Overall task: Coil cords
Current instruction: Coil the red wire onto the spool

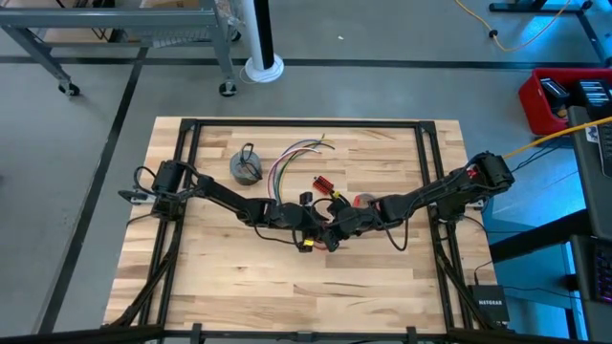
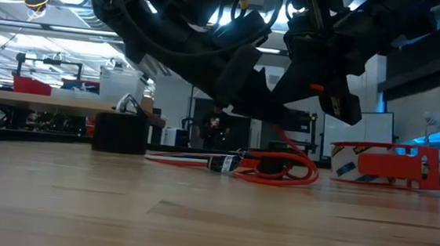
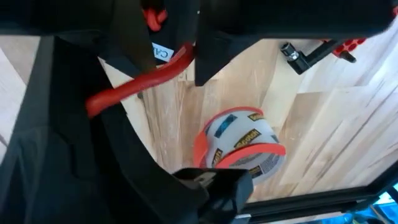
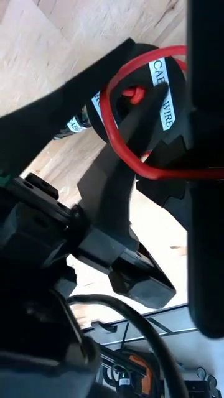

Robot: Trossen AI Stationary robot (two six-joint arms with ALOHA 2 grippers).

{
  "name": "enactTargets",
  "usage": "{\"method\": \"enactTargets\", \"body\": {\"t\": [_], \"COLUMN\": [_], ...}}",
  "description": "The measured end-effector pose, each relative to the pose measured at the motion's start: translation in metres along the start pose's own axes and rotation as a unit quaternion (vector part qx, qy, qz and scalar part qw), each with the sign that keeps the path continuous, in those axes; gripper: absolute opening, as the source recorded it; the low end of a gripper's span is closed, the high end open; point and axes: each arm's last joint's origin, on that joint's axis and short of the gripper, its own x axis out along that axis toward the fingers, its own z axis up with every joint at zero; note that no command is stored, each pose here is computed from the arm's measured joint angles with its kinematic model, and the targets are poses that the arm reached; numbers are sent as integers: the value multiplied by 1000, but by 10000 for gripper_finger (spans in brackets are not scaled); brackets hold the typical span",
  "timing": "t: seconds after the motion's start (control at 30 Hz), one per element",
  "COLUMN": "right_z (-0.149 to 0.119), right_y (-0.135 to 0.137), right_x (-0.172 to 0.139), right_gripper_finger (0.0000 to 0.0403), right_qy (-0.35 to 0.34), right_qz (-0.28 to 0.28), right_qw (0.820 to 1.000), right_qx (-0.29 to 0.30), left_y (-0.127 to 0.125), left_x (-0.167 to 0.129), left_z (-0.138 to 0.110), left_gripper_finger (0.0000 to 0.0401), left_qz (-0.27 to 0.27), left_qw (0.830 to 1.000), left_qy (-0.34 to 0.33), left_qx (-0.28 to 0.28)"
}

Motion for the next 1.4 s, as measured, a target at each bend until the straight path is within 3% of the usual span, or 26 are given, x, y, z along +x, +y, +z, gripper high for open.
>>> {"method": "enactTargets", "body": {"t": [0.3, 0.63, 0.97, 1.2, 1.4], "right_z": [0, -1, -1, -17, -32], "right_y": [0, 0, 7, 15, 11], "right_x": [0, 0, -10, -29, -14], "right_gripper_finger": [6, 25, 27, 27, 27], "right_qy": [12, 24, 8, -59, -68], "right_qz": [5, 12, 18, -34, -69], "right_qw": [1000, 1000, 999, 996, 993], "right_qx": [1, 1, -25, -49, -60], "left_y": [8, 24, 26, 32, 33], "left_x": [2, 4, 4, 5, 5], "left_z": [0, -2, -7, -13, -13], "left_gripper_finger": [7, 4, 2, 1, 1], "left_qz": [8, 29, 36, 54, 56], "left_qw": [1000, 998, 998, 996, 995], "left_qy": [0, 3, 28, 59, 59], "left_qx": [-8, -51, -48, -48, -55]}}
